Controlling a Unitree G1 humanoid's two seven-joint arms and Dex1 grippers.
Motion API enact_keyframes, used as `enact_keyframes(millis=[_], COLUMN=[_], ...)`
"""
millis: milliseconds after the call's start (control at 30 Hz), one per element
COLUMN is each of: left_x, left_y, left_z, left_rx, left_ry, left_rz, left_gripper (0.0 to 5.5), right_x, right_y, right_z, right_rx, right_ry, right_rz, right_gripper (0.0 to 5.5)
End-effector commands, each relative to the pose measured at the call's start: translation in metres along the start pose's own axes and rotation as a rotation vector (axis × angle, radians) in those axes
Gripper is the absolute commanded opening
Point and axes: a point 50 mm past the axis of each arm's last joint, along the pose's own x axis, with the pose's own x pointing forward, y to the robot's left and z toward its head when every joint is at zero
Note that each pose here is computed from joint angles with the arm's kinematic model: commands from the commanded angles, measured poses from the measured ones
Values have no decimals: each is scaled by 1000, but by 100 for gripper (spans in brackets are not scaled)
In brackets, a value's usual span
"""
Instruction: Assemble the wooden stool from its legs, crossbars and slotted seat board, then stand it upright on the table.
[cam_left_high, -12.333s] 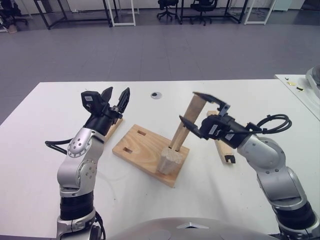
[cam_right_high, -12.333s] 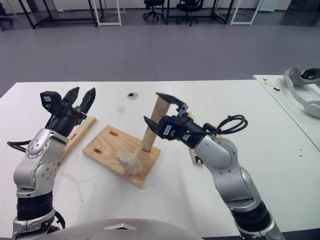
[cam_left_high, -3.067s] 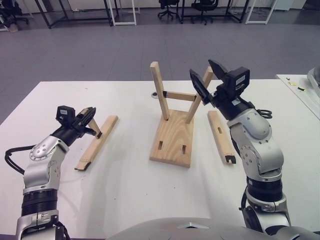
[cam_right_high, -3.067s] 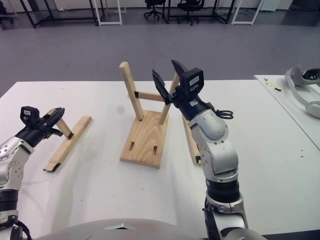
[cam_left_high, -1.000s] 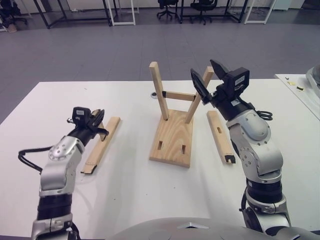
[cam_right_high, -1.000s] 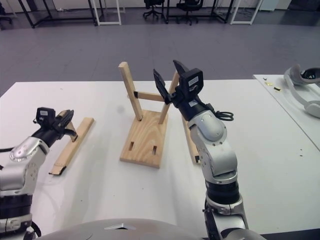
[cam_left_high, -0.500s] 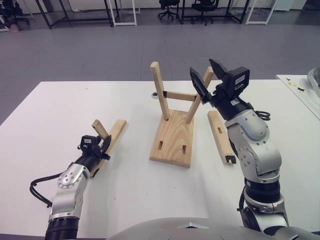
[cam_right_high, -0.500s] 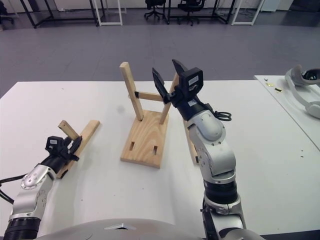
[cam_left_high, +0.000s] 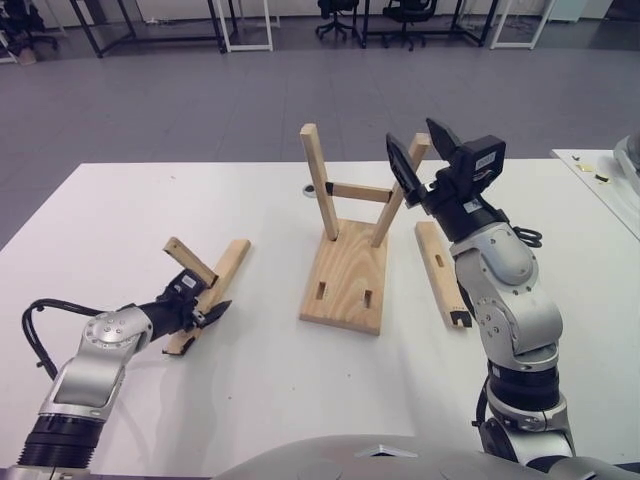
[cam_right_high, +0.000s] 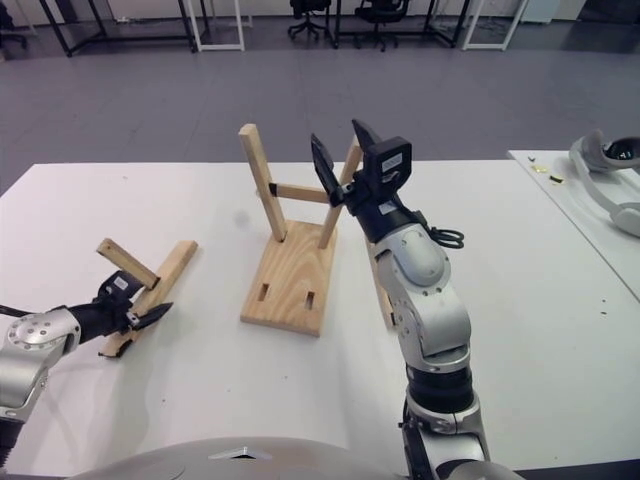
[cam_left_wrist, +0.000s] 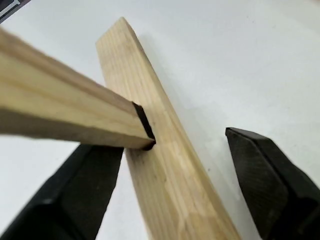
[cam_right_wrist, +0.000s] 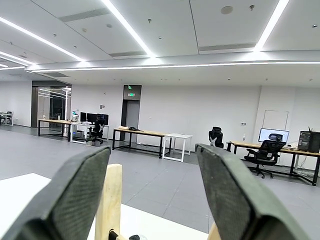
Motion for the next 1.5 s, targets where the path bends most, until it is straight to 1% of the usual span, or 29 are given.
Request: enact_keyframes(millis=[33, 100, 133, 200, 300, 333, 433, 467, 533, 600, 633, 700, 767, 867, 933, 1067, 1133, 1233, 1500], left_x=[-1, -2, -2, -1, 2, 5, 7, 3, -11, -28, -35, -49, -60, -63, -61, -56, -53, -51, -52], left_y=[-9, -9, -9, -8, -7, -3, 13, 20, 33, 40, 41, 35, 19, 1, -8, -19, -20, -17, -26], left_z=[-18, -20, -20, -19, -14, -6, 38, 59, 99, 133, 144, 160, 177, 195, 201, 200, 199, 198, 200], left_rx=[-10, -14, -16, -13, -9, -21, -114, -136, -133, -103, -88, -101, -147, -218, -236, -259, -267, -281, -260], left_ry=[135, 155, 155, 151, 111, 62, -200, -301, -471, -596, -631, -689, -766, -848, -849, -802, -787, -781, -763], left_rz=[-39, -40, -36, -31, -25, -21, -45, -70, -157, -244, -278, -410, -608, -799, -876, -966, -979, -969, -1023], left_gripper=[307, 280, 250, 218, 217, 217, 216, 202, 200, 200, 200, 200, 200, 200, 200, 200, 200, 200, 200], right_x=[-3, -3, -3, -3, -2, -2, -3, -4, -7, -8, -8, -7, -4, 0, 2, 0, -4, -13, -4], right_y=[-1, -1, -1, 0, 0, 1, 5, 6, 8, 5, 3, -1, -1, 1, 3, 6, 7, 6, -5], right_z=[-2, -3, -3, -4, -5, -8, -18, -20, -20, -17, -14, -5, 8, 19, 25, 38, 44, 45, 36], right_rx=[3, 11, 13, 14, 21, 62, 313, 387, 526, 623, 655, 733, 812, 872, 919, 1036, 1079, 1095, 1098], right_ry=[24, 36, 40, 44, 49, 70, 155, 175, 206, 219, 219, 195, 155, 129, 111, 58, 49, 77, 85], right_rz=[-12, -12, -10, -7, -3, -4, 46, 80, 158, 233, 258, 314, 406, 477, 520, 620, 693, 778, 671], right_gripper=[316, 316, 316, 316, 316, 316, 316, 316, 316, 316, 342, 381, 412, 418, 418, 418, 418, 418, 418])
